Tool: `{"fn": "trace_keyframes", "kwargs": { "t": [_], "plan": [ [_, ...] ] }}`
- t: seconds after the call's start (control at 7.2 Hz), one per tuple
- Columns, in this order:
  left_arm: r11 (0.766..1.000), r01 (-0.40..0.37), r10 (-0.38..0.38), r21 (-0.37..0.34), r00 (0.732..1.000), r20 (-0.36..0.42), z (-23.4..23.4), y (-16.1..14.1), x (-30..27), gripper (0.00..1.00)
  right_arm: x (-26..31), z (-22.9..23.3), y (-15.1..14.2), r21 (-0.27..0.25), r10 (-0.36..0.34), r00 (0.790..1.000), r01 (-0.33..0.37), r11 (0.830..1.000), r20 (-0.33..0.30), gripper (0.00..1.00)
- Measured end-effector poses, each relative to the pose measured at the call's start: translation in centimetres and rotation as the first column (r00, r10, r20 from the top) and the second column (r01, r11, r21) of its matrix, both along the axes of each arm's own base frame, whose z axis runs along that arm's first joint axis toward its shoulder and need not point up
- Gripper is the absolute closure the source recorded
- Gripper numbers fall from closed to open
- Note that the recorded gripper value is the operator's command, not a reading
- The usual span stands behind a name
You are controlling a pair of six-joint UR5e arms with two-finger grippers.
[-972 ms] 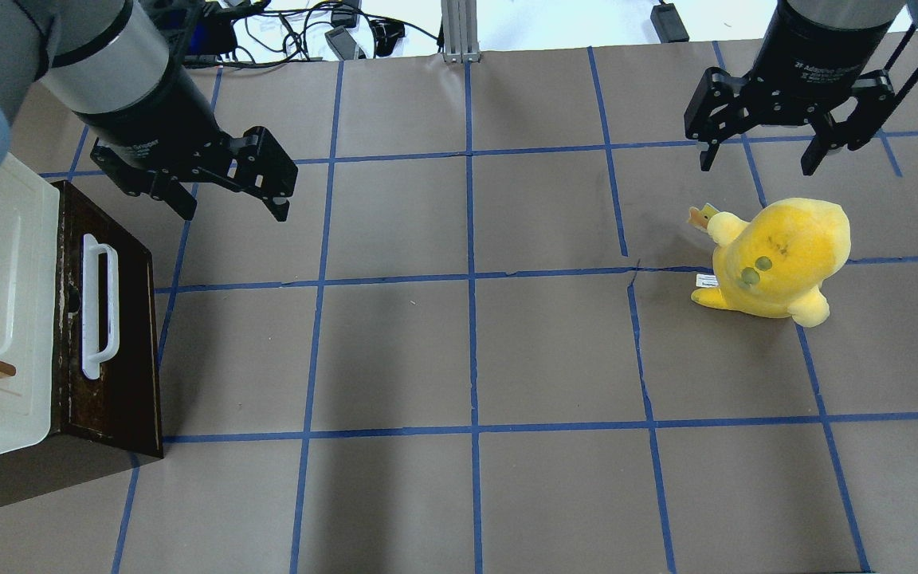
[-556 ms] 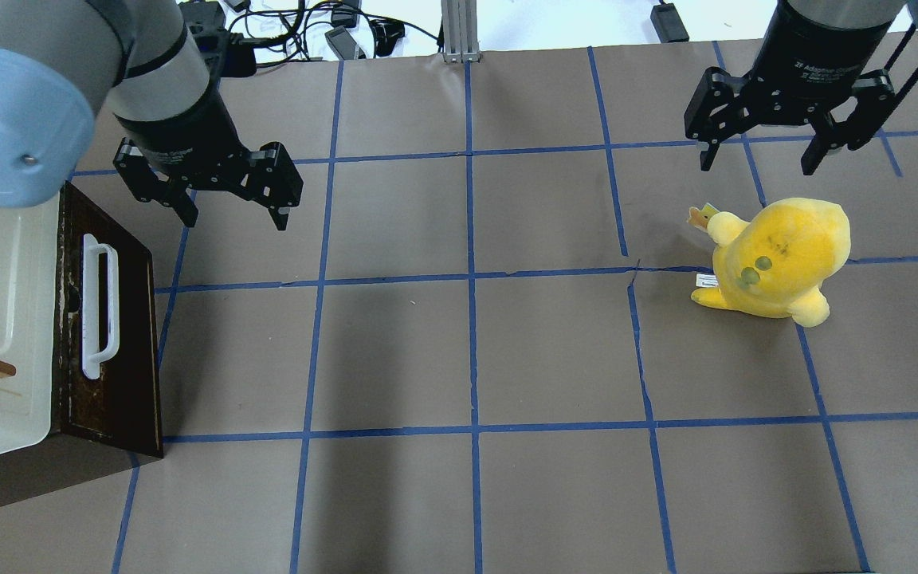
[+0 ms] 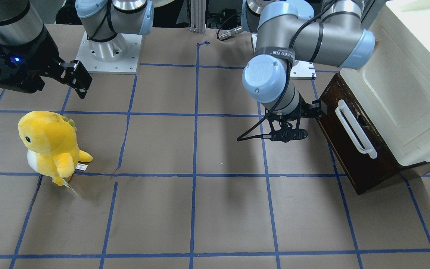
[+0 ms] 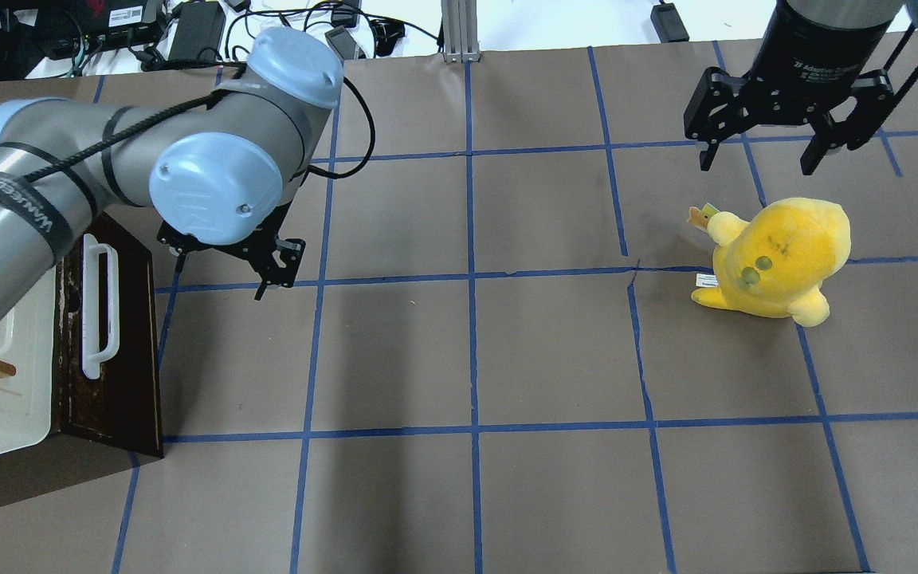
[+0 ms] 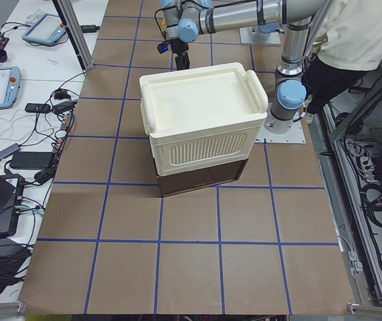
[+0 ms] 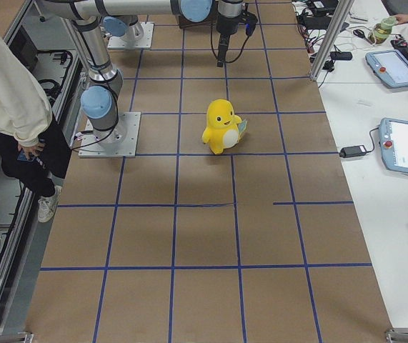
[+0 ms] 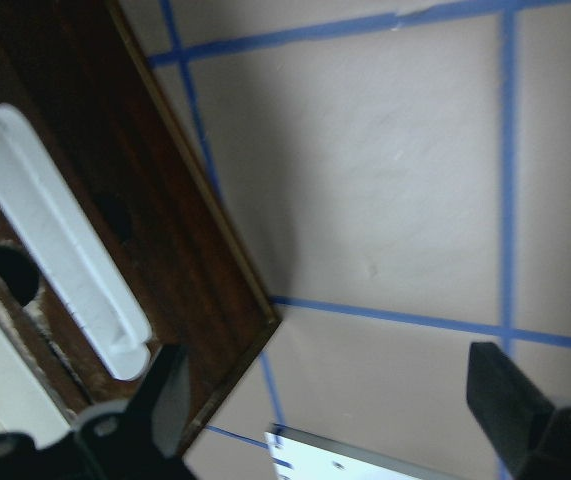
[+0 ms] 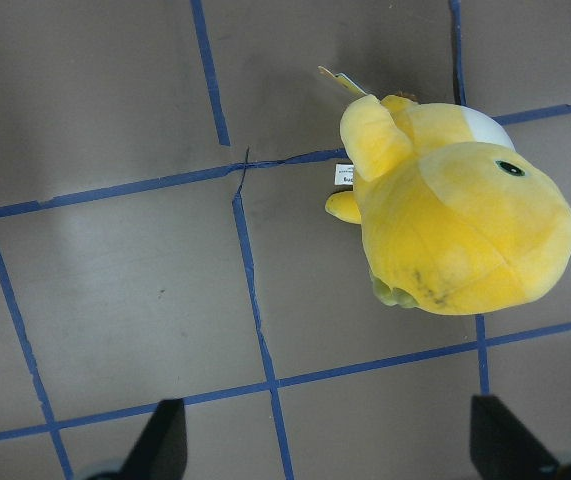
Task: Pull drawer sideways
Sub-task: 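Reach the left gripper down and close it on the white drawer handle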
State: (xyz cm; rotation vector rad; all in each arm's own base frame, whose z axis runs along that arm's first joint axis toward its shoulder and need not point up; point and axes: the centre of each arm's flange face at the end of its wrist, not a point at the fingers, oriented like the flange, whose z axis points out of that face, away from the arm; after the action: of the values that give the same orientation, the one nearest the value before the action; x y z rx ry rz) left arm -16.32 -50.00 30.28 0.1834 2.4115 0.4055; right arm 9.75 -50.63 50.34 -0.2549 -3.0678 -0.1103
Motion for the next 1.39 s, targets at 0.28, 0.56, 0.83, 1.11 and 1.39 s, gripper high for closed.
{"fn": "trace_keyframes", "kwargs": {
  "t": [0.28, 0.56, 0.83, 1.11, 1.39],
  "plan": [
    [0.993, 0.061, -0.08, 0.097, 0.974, 0.212, -5.7, 0.2, 2.3, 0.0, 0.0, 0.0, 0.0, 0.0, 0.0, 1.0, 0.0, 1.0, 0.0, 0.0],
    [0.992, 0.022, -0.059, 0.126, 0.951, 0.302, -9.3, -0.6, 5.2, 0.0, 0.0, 0.0, 0.0, 0.001, 0.0, 1.0, 0.0, 1.0, 0.0, 0.0],
    [0.994, -0.019, -0.021, 0.107, 0.931, 0.365, -11.3, -0.9, 6.6, 0.0, 0.0, 0.0, 0.0, 0.0, 0.0, 1.0, 0.0, 1.0, 0.0, 0.0],
    [0.99, 0.015, -0.077, 0.141, 0.894, 0.441, -11.9, -0.8, 7.3, 0.0, 0.0, 0.0, 0.0, 0.001, 0.0, 1.0, 0.0, 1.0, 0.0, 0.0],
    [0.978, 0.032, -0.127, 0.204, 0.873, 0.471, -11.3, -0.3, 7.9, 0.05, 0.0, 0.0, 0.0, 0.0, 0.0, 1.0, 0.0, 1.0, 0.0, 0.0]
  ]
}}
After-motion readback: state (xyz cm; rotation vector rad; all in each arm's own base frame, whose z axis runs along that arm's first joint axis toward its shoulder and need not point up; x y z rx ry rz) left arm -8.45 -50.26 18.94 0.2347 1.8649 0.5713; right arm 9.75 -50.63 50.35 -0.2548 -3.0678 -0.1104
